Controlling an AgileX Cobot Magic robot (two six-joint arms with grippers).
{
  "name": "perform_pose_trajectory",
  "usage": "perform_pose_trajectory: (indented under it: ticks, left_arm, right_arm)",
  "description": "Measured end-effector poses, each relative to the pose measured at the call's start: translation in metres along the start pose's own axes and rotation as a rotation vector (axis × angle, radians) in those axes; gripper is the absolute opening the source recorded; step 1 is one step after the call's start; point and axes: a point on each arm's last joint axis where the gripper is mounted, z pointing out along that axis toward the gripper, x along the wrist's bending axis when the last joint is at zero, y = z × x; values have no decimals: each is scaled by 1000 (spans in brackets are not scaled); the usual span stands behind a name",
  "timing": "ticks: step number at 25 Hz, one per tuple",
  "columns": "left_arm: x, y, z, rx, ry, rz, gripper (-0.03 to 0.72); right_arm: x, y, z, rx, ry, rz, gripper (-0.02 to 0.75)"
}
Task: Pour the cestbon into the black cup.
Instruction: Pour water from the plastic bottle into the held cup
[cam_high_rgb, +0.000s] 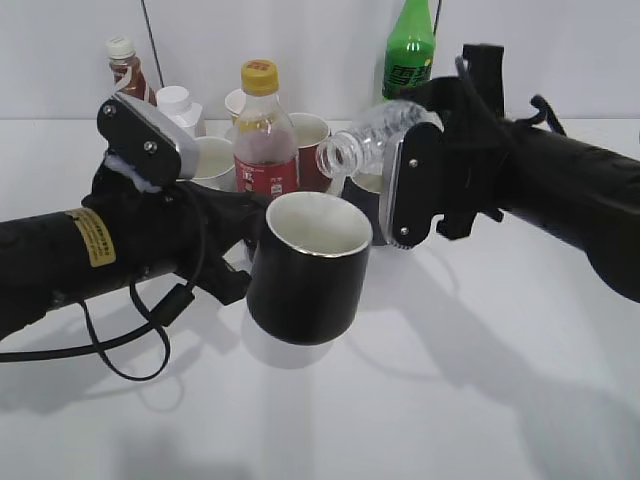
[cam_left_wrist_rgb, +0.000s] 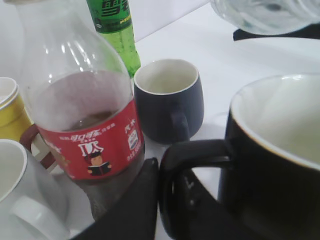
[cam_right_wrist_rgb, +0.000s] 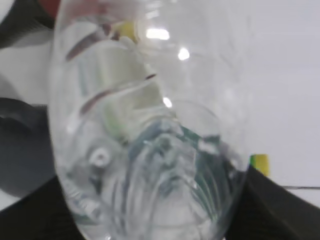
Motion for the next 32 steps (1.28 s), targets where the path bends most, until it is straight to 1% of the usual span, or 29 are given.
perform_pose_trajectory:
  ticks: [4,7,15,19,23,25,28,32]
  left_arm:
    - [0,0,0,2,0,1,57]
    - [0,0,0,2,0,1,57]
    - [0,0,0,2,0,1,57]
    - [0,0,0,3,0,1,57]
    - [0,-1,0,7,0,2,57]
    - [0,-1,0,9,0,2,57]
    - [0,-1,0,10,0,2,57]
    - [0,-1,0,10,0,2,57]
  right_arm:
    - [-7,1,0,-6,-82,-109,484]
    - [-10,1,0,-5,-119,-170,484]
    - [-11,2,0,-3,-148,-294,484]
    - [-14,2,0,-2,-178,-312,484]
    - [-14,2,0,-2,-180,-314,484]
    - [-13,2,1,1,-177,-286,484]
    - [-10,1,1,-2,-141,-152,484]
    - [0,-1,2,0,-27,60,484]
